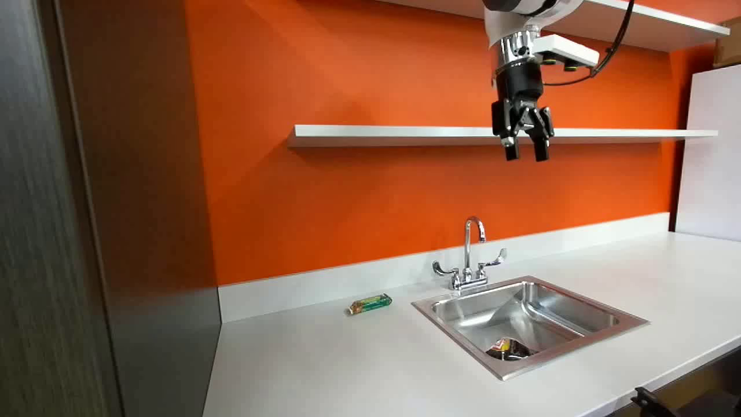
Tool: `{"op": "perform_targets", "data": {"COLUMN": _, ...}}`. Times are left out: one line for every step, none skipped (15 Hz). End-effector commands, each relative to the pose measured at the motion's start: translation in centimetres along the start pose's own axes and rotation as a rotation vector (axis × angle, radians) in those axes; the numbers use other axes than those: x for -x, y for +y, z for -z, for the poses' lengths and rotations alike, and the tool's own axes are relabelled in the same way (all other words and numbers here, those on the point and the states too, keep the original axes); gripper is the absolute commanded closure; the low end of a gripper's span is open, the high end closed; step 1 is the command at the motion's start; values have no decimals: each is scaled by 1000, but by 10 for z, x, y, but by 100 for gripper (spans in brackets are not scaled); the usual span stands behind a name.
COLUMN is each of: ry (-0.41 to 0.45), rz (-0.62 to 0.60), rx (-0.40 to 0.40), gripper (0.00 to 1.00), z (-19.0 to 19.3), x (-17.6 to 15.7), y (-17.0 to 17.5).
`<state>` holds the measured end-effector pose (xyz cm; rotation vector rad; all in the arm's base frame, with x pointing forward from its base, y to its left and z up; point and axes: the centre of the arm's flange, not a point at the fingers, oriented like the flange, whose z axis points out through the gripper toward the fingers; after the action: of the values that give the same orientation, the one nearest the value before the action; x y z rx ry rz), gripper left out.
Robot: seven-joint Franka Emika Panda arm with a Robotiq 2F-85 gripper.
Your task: Remove the snack pack out of the sink
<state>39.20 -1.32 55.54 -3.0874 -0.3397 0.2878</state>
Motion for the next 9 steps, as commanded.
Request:
{"op": "perform_targets", "data": {"ry": 0, "rz": 0, "rx": 0, "gripper": 0, "z": 0, "x": 0, "y": 0}}
{"op": "perform_targets", "data": {"ry": 0, "rz": 0, "rx": 0, "gripper": 0, "z": 0, "x": 0, "y": 0}}
{"op": "perform_targets", "data": {"ry": 1, "rz": -5, "rx": 4, "gripper": 0, "z": -3, "x": -3, "y": 4}}
{"op": "perform_targets", "data": {"ry": 4, "rz": -14, "rx": 6, "gripper": 0, "z": -7, "x": -6, "y": 7}}
{"op": "perform_targets", "data": {"ry": 9, "rz": -27, "rx": 11, "gripper": 0, "z": -12, "x": -10, "y": 10}}
{"op": "perform_targets", "data": {"ry": 18, "rz": -43, "rx": 18, "gripper": 0, "z": -19, "x": -14, "y": 15}}
{"op": "perform_targets", "data": {"ry": 26, "rz": -49, "rx": 28, "gripper": 0, "z": -25, "x": -19, "y": 19}}
{"op": "perform_targets", "data": {"ry": 34, "rz": -64, "rx": 35, "gripper": 0, "z": -34, "x": -24, "y": 25}}
{"op": "perform_targets", "data": {"ry": 44, "rz": -80, "rx": 42, "gripper": 0, "z": -42, "x": -28, "y": 29}}
